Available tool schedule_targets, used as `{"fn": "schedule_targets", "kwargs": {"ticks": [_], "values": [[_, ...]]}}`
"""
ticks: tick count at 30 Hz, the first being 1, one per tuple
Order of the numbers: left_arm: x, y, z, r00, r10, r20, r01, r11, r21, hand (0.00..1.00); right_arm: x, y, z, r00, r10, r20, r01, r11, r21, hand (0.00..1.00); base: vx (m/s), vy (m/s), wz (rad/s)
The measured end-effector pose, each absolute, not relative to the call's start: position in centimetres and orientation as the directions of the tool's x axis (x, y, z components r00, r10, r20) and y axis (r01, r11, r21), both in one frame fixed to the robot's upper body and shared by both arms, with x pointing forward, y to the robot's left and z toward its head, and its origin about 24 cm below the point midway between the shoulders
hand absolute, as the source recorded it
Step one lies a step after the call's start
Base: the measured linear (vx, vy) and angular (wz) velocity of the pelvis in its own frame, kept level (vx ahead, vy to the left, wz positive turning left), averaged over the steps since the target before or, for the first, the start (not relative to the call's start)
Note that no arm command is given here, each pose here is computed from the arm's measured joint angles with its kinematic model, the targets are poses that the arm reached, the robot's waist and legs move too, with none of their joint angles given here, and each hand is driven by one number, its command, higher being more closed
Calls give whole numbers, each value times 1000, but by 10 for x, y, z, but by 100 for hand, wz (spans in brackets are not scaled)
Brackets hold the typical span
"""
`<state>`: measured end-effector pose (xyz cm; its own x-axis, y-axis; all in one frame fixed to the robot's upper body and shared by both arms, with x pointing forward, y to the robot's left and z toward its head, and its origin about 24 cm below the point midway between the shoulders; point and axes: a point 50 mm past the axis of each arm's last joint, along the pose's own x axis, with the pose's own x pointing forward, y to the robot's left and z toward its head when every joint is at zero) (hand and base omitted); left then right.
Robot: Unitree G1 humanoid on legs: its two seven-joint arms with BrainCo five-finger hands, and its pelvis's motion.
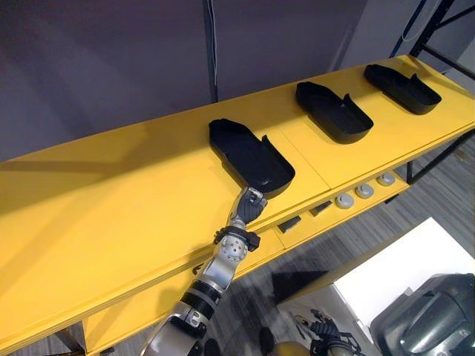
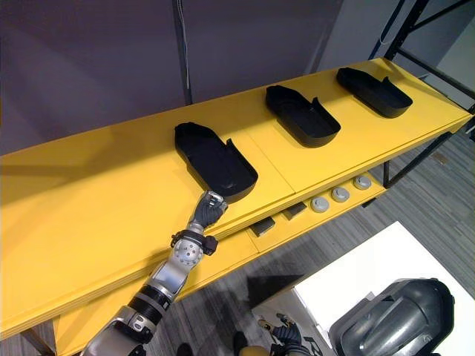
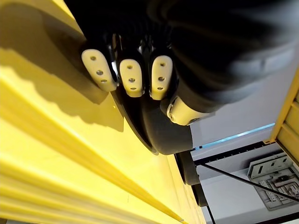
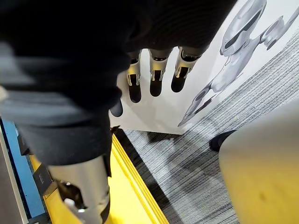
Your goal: Walk over and take plastic housings, then place them on the shelf
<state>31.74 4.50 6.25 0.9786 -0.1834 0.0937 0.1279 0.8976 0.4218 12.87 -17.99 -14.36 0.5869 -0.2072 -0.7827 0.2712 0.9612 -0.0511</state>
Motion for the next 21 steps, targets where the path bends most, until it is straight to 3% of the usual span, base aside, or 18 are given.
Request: {"fn": "schedule_targets", "kwargs": {"ticks": [15, 21], "values": [[311, 51, 72, 982, -140, 124, 102, 957, 272, 100, 129, -180, -144, 585, -207, -784, 272, 961, -51, 0, -7, 5, 2], [285, 52, 141, 886, -153, 438, 126, 988, 89, 100, 124, -185, -145, 572, -216, -792, 270, 961, -67, 0, -14, 5, 5]]}}
